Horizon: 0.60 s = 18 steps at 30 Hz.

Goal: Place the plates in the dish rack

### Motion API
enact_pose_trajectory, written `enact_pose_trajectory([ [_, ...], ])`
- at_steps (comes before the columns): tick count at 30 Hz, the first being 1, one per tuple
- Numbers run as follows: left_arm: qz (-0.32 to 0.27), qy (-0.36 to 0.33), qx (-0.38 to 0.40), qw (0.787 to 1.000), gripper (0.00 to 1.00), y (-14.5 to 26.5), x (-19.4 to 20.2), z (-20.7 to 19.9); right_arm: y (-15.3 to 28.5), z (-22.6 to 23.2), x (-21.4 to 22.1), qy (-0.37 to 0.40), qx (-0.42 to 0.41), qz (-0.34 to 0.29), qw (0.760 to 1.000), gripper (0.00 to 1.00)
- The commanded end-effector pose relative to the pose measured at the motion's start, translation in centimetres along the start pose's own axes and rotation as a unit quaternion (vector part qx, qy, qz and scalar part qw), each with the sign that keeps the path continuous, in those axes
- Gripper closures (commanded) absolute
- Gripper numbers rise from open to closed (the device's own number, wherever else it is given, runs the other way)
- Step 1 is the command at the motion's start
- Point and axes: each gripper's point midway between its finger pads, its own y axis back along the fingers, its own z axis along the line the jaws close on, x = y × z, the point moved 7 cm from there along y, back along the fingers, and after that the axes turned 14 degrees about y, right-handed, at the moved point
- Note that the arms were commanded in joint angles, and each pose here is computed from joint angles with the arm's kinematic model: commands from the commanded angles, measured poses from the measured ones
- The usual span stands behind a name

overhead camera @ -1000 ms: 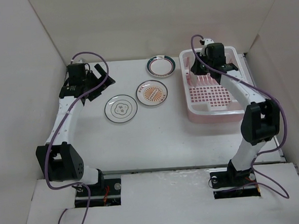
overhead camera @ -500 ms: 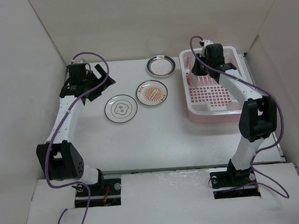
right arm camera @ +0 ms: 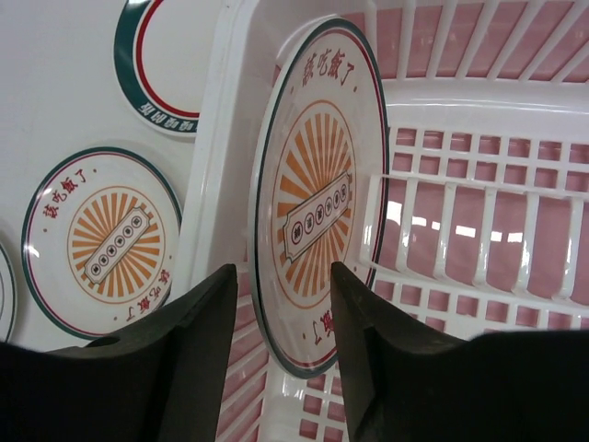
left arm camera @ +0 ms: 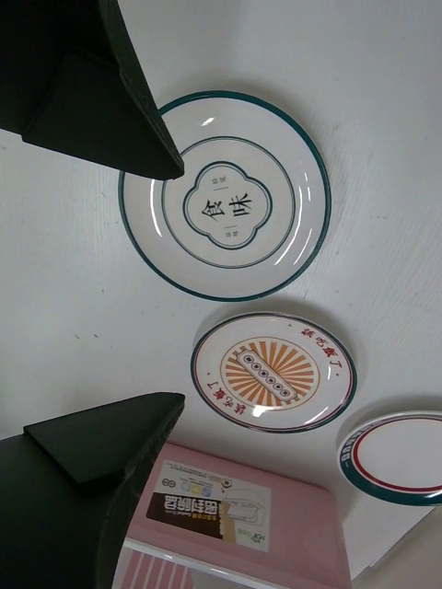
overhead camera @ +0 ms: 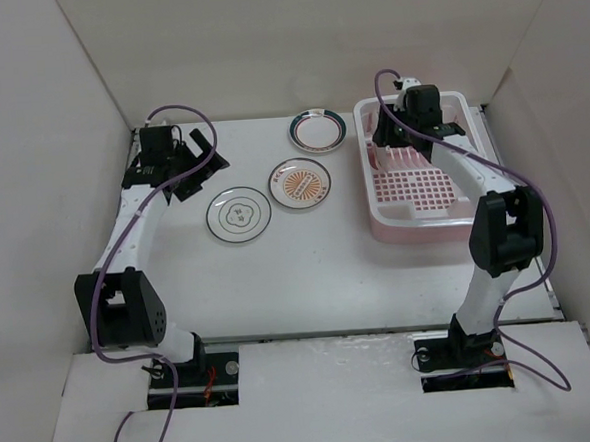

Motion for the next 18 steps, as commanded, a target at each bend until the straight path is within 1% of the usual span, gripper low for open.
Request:
enact_pose_trajectory([
  [1, -0.013, -0.016, 0.021, 1.000, 0.00, 0.3, -0.7, -1.1, 0.9, -0.4, -3.2, 0.007, 0.005, -0.054, 0.998, 0.49],
  [4, -0.013, -0.020, 0.021, 0.999, 0.00, 0.3, -0.7, -1.1, 2.1, -0.3, -4.3, 0.009, 0.006, -0.068, 0.998, 0.42],
  [6, -0.014, -0.019, 0.014, 1.000, 0.00, 0.0, -0.7, -0.8, 3.2, -0.3, -4.9, 0.010, 0.012, -0.077, 0.997, 0.42],
  [9, -0.011, -0.012, 0.004, 1.000, 0.00, -0.5, -0.5, -0.3, 5.0, -0.1, -5.9, 0.007, 0.012, -0.093, 0.996, 0.35],
  [10, -0.014, -0.013, 0.007, 1.000, 0.00, -0.6, -0.6, -0.4, 5.6, -0.1, -6.3, 0.003, 0.018, -0.100, 0.995, 0.31],
  [11, -0.009, -0.005, -0.005, 1.000, 0.00, -1.2, -0.4, 0.2, 6.3, 0.0, -6.8, 0.004, 0.019, -0.109, 0.994, 0.23],
  [12, -0.005, -0.003, -0.010, 1.000, 0.00, -1.4, -0.1, 0.6, 7.7, 0.1, -7.2, 0.005, 0.019, -0.118, 0.993, 0.00],
  [14, 0.006, 0.005, -0.023, 1.000, 0.00, -1.8, 0.4, 1.2, 9.2, 0.5, -7.8, 0.008, 0.008, -0.134, 0.991, 0.00],
  [15, 0.010, 0.011, -0.034, 0.999, 0.00, -2.0, 0.6, 2.2, 9.9, 0.8, -8.4, 0.013, -0.003, -0.153, 0.988, 0.00],
  [16, 0.012, 0.023, -0.043, 0.999, 0.00, -2.2, 0.7, 2.9, 11.7, 1.3, -9.5, 0.019, -0.016, -0.180, 0.983, 0.00],
  [17, 0.018, 0.025, -0.050, 0.998, 0.00, -2.4, 1.2, 3.5, 12.4, 2.2, -9.6, 0.028, -0.055, -0.190, 0.980, 0.00],
  [18, 0.013, 0.042, -0.058, 0.997, 0.00, -2.1, 0.9, 4.3, 13.1, 2.7, -9.9, 0.034, -0.077, -0.197, 0.977, 0.00],
])
